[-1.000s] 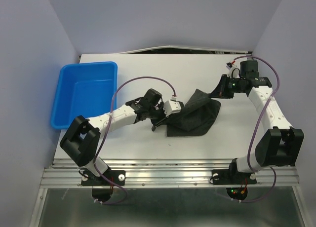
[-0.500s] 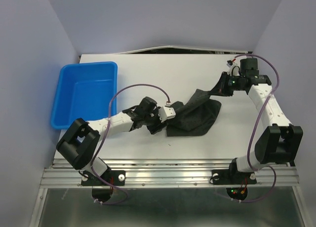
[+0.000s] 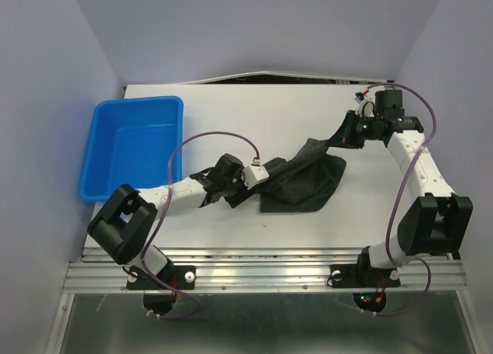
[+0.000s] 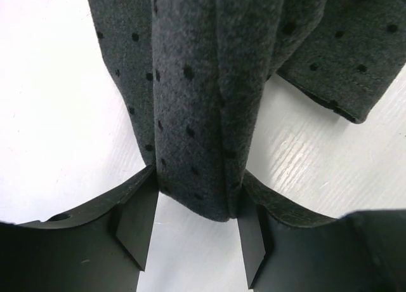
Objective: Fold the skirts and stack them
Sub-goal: Flatten the skirt out
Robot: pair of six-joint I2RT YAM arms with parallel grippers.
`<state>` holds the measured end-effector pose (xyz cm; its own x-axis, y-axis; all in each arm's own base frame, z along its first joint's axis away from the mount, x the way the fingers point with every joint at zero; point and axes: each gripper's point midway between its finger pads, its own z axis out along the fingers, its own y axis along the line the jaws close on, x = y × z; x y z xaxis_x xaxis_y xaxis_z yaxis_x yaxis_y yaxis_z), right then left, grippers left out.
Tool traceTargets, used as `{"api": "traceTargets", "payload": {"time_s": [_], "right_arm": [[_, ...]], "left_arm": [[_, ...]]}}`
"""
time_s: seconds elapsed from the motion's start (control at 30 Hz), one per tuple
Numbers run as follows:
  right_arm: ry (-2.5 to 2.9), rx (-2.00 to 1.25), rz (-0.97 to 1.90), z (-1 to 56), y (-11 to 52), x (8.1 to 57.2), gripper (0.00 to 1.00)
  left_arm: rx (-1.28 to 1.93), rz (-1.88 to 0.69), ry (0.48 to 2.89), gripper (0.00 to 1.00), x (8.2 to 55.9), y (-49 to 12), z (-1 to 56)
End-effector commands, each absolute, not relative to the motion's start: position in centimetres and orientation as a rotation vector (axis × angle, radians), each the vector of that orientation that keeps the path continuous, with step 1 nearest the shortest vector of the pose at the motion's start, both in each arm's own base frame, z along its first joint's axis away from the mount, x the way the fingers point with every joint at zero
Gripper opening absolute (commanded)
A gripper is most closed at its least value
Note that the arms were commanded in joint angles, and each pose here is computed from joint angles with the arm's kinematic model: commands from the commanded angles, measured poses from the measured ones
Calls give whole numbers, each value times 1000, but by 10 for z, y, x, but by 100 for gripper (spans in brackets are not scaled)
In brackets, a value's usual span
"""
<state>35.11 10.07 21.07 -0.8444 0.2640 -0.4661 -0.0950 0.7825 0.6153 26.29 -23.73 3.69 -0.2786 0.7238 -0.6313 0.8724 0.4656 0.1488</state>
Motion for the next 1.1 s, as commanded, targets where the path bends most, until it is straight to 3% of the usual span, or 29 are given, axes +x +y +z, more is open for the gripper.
{"api": "traceTargets", "payload": {"time_s": [0.0,0.23,0.33,0.4,0.43,0.47,0.53,0.73,1.07], "right_arm": [[2290,88,825,248,94,373,1],[2263,72,801,258,92,372,1],[2259,71,809,260,93,373,1],[2250,63,808,263,93,373,1],[2250,62,818,263,94,372,1],[2245,56,821,265,95,372,1],[2232,35,825,269,96,372,1],[2142,-21,715,301,82,383,1],[1903,95,476,396,0,408,1]], "left_arm": [[1288,-224,2128,59,264,-221,32],[1274,-265,2168,52,259,-218,34],[1279,-278,2164,42,258,-219,36],[1292,-308,2157,30,255,-222,38],[1294,-328,2142,16,255,-225,42],[1292,-339,2129,8,256,-227,44],[1279,-336,2101,0,262,-232,55],[1199,-241,1992,0,301,-231,115],[928,119,1723,0,397,-178,307]]}}
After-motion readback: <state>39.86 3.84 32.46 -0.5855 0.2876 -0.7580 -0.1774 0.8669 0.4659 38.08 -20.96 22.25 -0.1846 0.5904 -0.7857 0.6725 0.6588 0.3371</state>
